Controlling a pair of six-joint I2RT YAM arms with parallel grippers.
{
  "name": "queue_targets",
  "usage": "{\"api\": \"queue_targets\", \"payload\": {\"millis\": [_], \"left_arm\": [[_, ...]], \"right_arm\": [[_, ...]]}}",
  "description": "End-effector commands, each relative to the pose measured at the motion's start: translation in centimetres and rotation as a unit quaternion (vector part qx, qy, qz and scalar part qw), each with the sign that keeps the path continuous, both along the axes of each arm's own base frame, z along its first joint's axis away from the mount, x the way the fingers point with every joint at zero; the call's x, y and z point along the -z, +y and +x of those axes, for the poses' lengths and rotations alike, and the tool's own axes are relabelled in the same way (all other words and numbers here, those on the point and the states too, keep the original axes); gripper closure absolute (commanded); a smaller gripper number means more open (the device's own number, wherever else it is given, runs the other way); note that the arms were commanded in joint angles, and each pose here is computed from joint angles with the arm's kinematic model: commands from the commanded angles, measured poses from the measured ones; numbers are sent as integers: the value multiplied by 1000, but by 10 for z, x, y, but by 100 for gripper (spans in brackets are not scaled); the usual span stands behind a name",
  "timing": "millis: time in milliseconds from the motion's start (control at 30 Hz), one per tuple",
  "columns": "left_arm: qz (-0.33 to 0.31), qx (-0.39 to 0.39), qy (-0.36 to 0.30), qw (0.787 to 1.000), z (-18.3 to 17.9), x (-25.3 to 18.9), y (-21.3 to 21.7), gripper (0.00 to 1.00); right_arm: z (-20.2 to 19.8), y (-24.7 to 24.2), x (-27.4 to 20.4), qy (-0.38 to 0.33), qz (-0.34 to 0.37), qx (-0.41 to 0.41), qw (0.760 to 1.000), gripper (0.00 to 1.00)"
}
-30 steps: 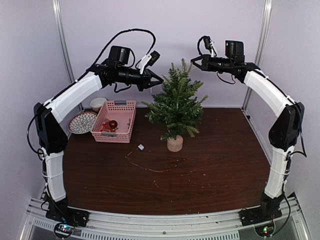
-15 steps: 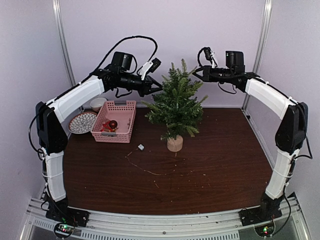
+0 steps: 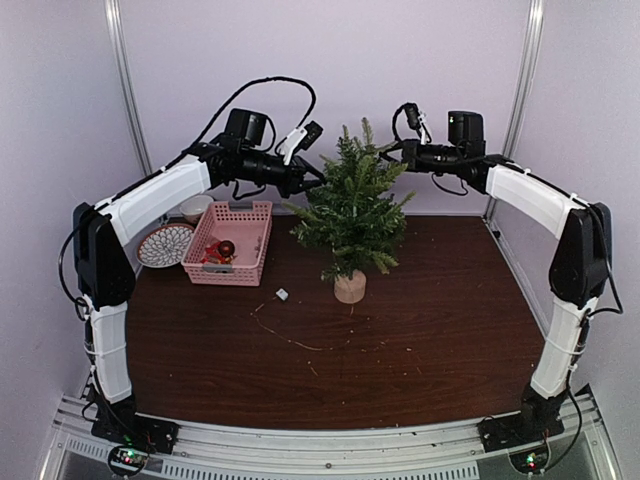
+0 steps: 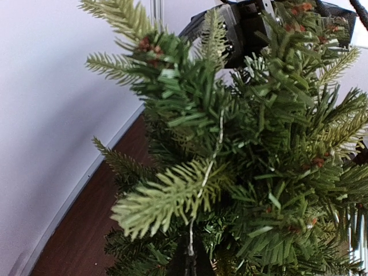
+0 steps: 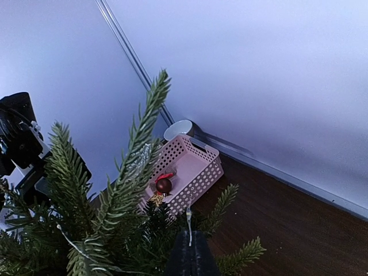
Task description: Decorate the small christmas tree
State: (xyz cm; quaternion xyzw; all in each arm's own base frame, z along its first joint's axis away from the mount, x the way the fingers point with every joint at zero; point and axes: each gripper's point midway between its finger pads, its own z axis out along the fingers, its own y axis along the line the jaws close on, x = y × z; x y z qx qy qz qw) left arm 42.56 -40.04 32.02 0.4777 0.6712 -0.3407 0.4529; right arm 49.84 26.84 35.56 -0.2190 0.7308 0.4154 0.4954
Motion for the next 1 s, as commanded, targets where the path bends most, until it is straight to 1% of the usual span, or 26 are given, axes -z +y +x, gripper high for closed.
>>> {"api": "queue_targets", "payload": {"millis": [0, 167, 367, 567, 733, 967], "left_arm": [[-17, 10, -12, 1000, -4, -9, -5, 100], [-23, 11, -18, 1000, -4, -16, -6, 100], [-23, 10, -20, 999, -4, -18, -5, 100], [-22, 10, -22, 999, -4, -18, -5, 100], [-21, 8, -22, 999, -3, -18, -5, 100], [-19, 5, -21, 1000, -2, -16, -4, 100]], "right_arm": [[1, 5, -7, -3, 29, -16, 999, 100], [2, 1, -37, -31, 45, 1, 998, 100], [5, -4, -86, -95, 72, 18, 993, 100], [10, -7, -115, -135, 84, 29, 987, 100], [25, -3, -107, -133, 81, 28, 987, 100], [37, 4, -70, -108, 70, 16, 992, 100]]}}
